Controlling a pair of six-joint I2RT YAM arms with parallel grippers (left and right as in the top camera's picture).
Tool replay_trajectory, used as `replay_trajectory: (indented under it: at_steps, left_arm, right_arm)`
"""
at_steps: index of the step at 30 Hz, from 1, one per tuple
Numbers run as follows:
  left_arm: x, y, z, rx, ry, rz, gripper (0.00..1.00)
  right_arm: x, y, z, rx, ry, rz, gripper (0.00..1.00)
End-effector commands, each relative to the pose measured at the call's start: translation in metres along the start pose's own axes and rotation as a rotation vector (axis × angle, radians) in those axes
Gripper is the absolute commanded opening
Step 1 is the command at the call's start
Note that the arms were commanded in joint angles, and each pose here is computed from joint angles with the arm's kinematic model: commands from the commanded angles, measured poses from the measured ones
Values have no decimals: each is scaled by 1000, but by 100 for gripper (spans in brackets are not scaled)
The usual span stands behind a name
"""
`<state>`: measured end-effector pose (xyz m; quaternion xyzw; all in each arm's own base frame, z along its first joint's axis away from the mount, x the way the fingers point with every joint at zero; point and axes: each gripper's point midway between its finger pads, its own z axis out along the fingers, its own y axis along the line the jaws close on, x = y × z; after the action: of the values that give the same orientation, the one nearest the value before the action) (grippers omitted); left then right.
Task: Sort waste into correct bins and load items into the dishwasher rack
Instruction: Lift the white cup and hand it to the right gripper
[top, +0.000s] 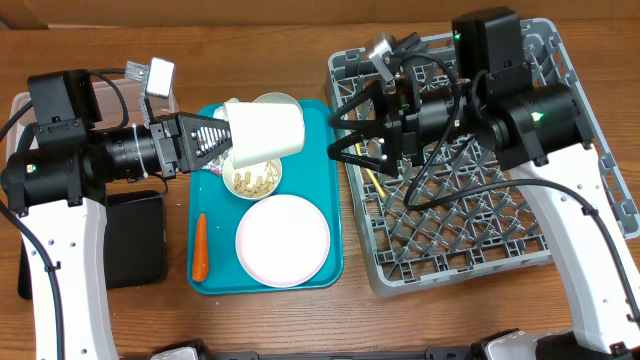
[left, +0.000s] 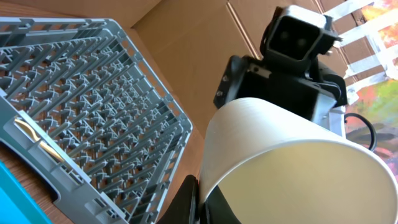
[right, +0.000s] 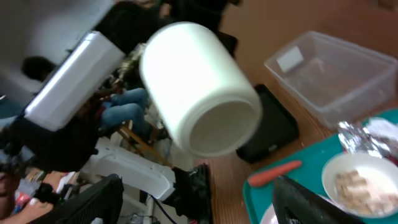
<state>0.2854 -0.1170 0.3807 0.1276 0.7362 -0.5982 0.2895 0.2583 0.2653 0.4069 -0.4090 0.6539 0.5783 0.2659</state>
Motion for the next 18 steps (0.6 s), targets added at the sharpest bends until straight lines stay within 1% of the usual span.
replay_trajectory:
  at_steps: [1, 5, 8, 12, 16, 18]
  left_arm:
    - [3, -13, 8, 59, 27, 53, 4]
    - [7, -18, 18, 76, 56, 76, 4]
    - [9, -21, 22, 88, 69, 89, 4]
    - [11, -24, 25, 101, 81, 97, 4]
    - [11, -32, 28, 144, 89, 118, 4]
    - [11, -31, 28, 141, 88, 119, 4]
  right_arm:
    - [-7, 26, 4, -112, -16, -72, 80]
    - [-9, 27, 6, -115, -18, -98, 80]
    - [-8, 20, 6, -76, -12, -90, 80]
    - [-7, 18, 7, -71, -11, -89, 80]
    - [-2, -1, 8, 17, 10, -57, 80]
    - [-1, -3, 9, 17, 14, -45, 80]
